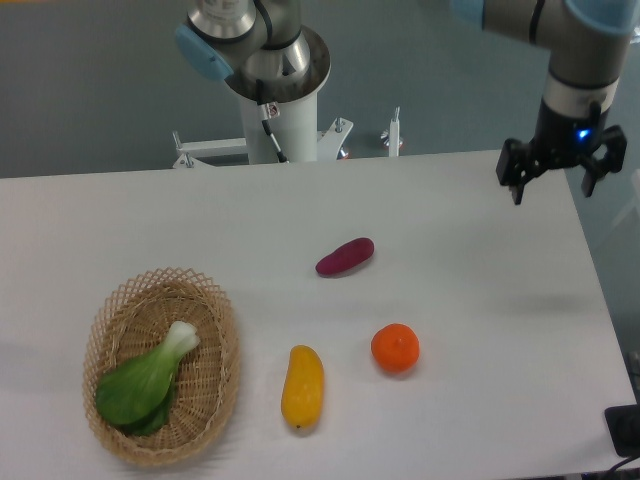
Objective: Pick up the orange from the table
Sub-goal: 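Lower the open gripper down over the orange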
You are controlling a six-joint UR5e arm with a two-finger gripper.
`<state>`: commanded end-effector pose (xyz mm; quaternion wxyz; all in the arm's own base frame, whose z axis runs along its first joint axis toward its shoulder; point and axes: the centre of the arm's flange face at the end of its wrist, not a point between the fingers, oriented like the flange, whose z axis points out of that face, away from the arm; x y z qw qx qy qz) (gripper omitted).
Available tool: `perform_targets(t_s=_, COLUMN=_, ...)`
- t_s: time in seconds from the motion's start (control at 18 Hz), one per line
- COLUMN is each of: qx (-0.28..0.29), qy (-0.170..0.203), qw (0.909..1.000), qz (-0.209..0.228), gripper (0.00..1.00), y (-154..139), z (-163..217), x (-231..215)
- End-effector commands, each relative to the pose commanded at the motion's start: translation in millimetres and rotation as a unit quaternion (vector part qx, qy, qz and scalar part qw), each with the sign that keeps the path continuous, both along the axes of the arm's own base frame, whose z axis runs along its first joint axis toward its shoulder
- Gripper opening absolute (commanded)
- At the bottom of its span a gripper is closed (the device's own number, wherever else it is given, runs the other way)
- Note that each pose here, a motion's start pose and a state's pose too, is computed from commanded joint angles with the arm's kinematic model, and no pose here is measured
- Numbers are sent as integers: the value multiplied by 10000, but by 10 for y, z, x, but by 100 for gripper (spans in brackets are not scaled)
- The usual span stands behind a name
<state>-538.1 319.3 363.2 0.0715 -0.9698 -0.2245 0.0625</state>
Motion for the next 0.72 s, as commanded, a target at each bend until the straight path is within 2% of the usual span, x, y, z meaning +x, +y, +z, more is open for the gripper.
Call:
perform_targets(t_s=0.06, qx=13, qy=-18, qw=10000, qz=66, gripper=100, y=32, z=-71, x=24)
perform_targets(t_s=0.22, qx=146, qy=-150, qw=9986, qz=490, gripper=100, y=415, z=-261, x=122)
perform_targets(t_s=0.39, qx=355, qy=-254, qw=9958, qz=801, gripper=100, y=939, z=-477, x=280)
perform_targets(t_s=0.5, qx=397, qy=-482, qw=9941, qz=884, gripper=100, y=1234, z=-710, x=342)
perform_targets(t_s=0.61, qx=415, qy=-652, qw=9922, qz=981, gripper=100, y=1392, z=-858, x=441)
perform_targets(t_s=0.72, qx=360, qy=-730, qw=9926, qz=896, gripper=100, y=1531, z=-978, x=544)
